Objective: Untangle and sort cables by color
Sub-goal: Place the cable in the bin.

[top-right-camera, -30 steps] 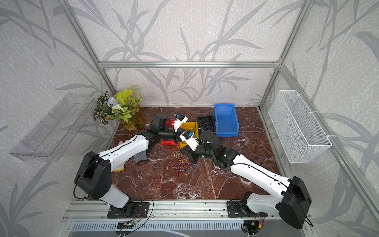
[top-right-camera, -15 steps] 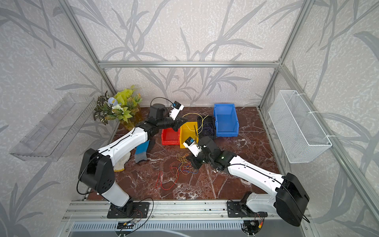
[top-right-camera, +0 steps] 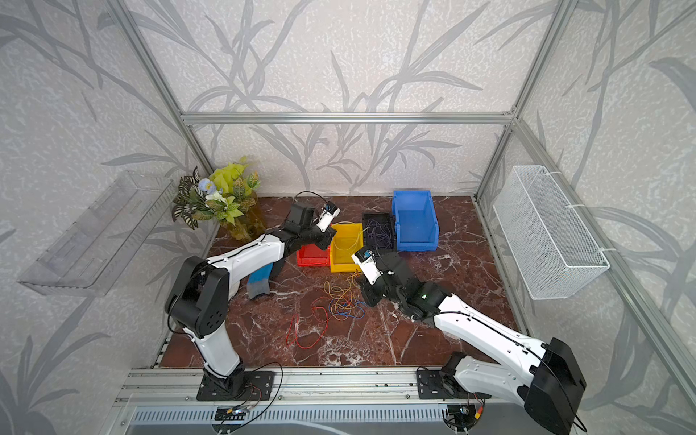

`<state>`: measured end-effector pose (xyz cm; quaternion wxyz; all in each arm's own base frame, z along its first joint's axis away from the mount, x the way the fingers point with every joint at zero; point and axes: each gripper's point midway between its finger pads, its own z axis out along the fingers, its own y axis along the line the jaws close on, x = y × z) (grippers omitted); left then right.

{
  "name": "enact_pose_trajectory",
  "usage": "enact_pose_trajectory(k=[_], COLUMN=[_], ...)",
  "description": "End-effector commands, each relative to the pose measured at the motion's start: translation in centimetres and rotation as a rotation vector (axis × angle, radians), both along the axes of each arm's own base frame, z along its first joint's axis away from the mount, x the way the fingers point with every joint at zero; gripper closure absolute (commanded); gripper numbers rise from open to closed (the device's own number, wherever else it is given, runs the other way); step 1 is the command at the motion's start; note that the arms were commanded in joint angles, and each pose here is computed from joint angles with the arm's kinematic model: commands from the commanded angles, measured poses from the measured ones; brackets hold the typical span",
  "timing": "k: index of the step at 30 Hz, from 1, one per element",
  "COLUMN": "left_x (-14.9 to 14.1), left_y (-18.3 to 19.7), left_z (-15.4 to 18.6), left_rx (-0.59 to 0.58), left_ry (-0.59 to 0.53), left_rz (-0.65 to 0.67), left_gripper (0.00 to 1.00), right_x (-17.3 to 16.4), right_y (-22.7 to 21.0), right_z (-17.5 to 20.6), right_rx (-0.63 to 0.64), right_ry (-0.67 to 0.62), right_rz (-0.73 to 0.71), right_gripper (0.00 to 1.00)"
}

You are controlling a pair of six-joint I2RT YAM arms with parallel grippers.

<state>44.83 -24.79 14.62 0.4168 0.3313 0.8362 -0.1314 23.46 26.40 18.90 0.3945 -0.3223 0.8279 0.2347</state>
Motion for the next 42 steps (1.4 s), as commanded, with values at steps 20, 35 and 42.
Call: enact_pose_trajectory(k=[20,35,42], left_x=[1.7,-3.6,-5.9], left_y=[-0.5,-2.9,-3.5], left_z=[-0.5,-0.9,-2.1], left_rx=[0.098,-0.077,-0.060], left_ry=[0.086,0.291,0.357], left_rz=[-0.007,-0.145,-0.201], left_gripper=[0.71,0.65,0.63], right_x=[1.3,6.3,10.8], right_y=[0.2,-2.8,-0.8], right_z=[-0.2,1.0,2.6], right_rx=[-0.080,-0.062,0.135], right_ry=[0.032,0.207,0.273], right_rz=[0.008,-0.295,-0.449], right_gripper=[1.00,0.49,0.46])
